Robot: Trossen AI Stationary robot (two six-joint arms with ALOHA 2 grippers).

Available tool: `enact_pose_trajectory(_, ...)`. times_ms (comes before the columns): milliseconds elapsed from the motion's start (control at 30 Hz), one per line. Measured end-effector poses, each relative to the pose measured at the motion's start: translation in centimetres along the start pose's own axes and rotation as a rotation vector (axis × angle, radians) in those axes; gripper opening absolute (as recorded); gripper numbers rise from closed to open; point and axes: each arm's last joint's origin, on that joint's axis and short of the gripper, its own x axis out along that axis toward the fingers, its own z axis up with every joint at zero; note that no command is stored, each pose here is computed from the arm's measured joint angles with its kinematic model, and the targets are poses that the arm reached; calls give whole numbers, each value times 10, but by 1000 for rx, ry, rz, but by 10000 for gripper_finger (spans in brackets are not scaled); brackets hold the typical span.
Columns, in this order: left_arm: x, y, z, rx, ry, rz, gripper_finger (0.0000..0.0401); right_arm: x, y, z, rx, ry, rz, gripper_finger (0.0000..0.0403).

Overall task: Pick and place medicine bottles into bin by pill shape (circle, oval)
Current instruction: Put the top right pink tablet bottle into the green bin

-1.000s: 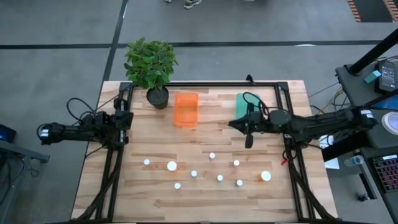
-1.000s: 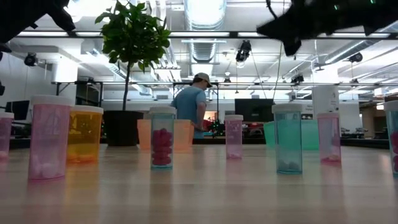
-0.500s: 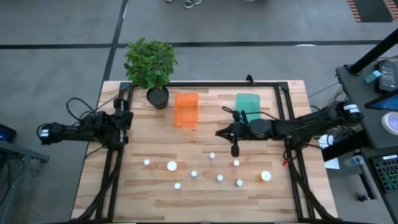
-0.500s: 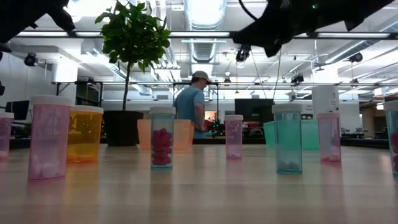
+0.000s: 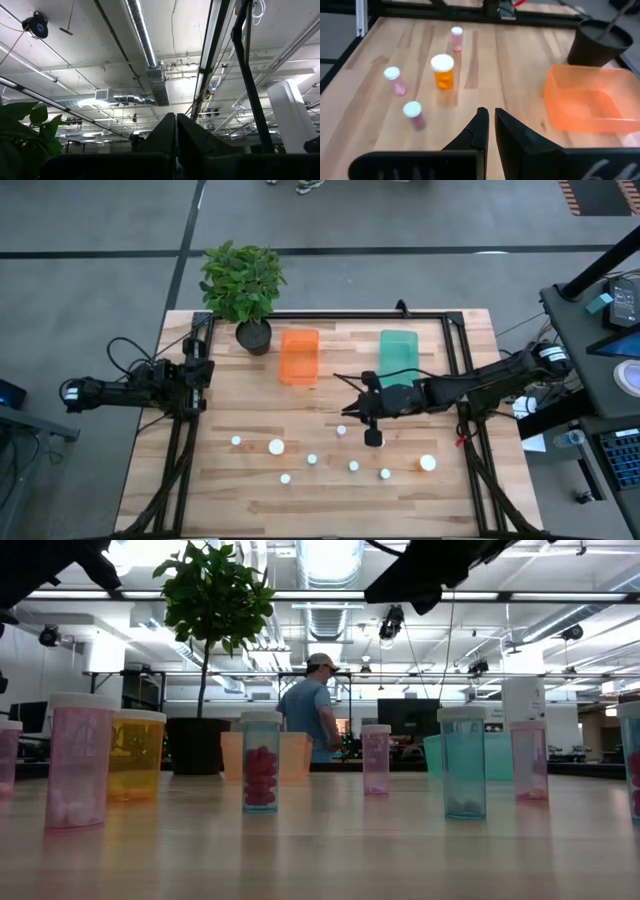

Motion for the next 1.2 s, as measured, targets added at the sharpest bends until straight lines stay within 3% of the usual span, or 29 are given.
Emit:
enact_pose_trajectory(367, 0, 0, 0, 1, 0, -1, 0, 14, 20, 17, 20, 233, 20, 22)
enact_pose_trajectory(633, 0, 0, 0, 1, 0, -1, 0, 38, 33, 10, 20, 441, 16, 22)
enact_pose_trajectory(867, 0, 0, 0, 1, 1, -1, 0, 58, 38, 2, 39, 503, 19, 23)
enact_pose_trajectory(1033, 0, 0, 0, 1, 2, -1, 0, 62, 39, -2, 46, 521, 13, 47)
enact_pose_trajectory(1200, 0, 0, 0, 1, 2, -1, 0, 63, 38, -2, 50, 519, 9, 96)
